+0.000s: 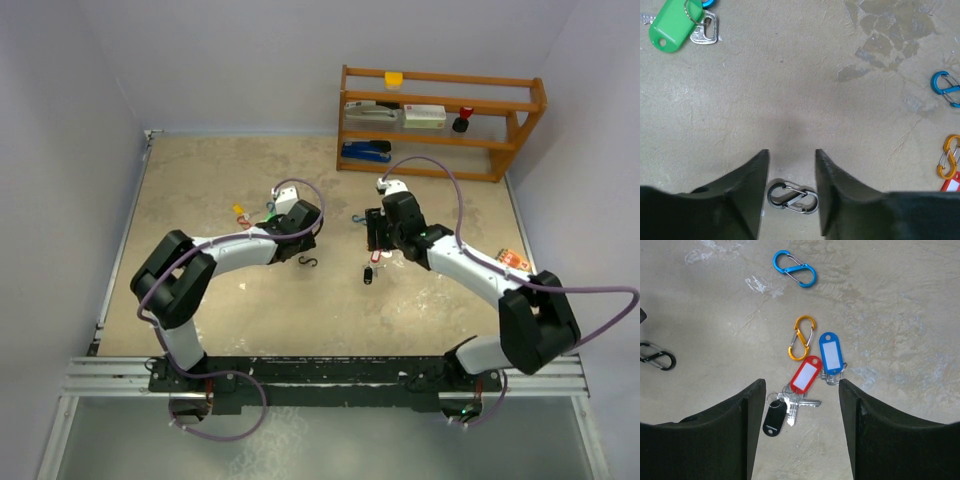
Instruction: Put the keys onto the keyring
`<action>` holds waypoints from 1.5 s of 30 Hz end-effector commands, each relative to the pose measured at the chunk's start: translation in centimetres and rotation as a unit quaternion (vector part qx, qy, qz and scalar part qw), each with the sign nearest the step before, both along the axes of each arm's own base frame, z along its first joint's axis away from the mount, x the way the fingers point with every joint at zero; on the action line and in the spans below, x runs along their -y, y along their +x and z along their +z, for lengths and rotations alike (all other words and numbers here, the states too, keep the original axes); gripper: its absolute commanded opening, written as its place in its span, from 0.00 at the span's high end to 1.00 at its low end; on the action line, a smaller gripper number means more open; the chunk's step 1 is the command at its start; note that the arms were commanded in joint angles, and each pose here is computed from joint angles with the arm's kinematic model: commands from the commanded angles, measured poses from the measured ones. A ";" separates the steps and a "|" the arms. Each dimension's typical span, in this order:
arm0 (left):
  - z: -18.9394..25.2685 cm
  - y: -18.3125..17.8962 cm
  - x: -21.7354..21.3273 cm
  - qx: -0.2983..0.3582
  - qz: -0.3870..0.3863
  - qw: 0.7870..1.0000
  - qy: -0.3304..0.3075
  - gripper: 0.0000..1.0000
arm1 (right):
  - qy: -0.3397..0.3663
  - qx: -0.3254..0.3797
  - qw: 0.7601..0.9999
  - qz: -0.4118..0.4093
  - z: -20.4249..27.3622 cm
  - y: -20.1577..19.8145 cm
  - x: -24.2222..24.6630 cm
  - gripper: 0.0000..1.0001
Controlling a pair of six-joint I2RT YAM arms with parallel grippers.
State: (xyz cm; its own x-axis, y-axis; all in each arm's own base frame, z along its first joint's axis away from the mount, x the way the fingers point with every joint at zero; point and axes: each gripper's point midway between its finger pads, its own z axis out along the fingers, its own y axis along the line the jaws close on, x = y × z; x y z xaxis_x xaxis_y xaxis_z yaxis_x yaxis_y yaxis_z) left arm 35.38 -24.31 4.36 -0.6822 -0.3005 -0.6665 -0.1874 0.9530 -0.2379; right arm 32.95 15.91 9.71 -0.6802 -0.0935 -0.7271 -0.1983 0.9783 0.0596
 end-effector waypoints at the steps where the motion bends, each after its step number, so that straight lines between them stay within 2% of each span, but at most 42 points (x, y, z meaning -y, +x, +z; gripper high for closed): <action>1: 3.2 1.0 0.9 0.039 -0.008 0.999 -0.025 0.53 | 0.008 -0.004 1.000 -0.001 1.3 1.6 -1.1 0.36; 4: 3.7 0.9 0.8 0.045 -0.005 0.999 -0.029 0.32 | 0.002 -0.017 1.000 -0.001 0.7 1.8 -1.2 0.36; 7: 4.3 0.9 0.5 0.053 -0.005 0.998 -0.028 0.26 | -0.001 -0.025 1.000 -0.002 0.1 2.1 -1.4 0.36; 19: 5.0 0.2 -0.3 0.060 -0.007 0.998 -0.028 0.25 | -0.026 -0.086 0.996 -0.021 -3.0 3.3 -2.0 0.39; 45: 4.0 0.0 -0.4 0.050 -0.013 0.998 -0.021 0.26 | -0.023 -0.132 0.991 -0.006 -6.1 3.4 -3.3 0.47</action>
State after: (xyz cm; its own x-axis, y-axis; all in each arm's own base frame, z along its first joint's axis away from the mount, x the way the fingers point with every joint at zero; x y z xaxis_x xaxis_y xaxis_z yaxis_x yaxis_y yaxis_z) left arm 34.66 -23.56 6.66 -0.6532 -0.3058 -0.6927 -0.1608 0.9500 -0.2677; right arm 35.45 18.54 2.76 -0.8521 -0.1331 -0.5062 -0.1765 0.9835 0.0385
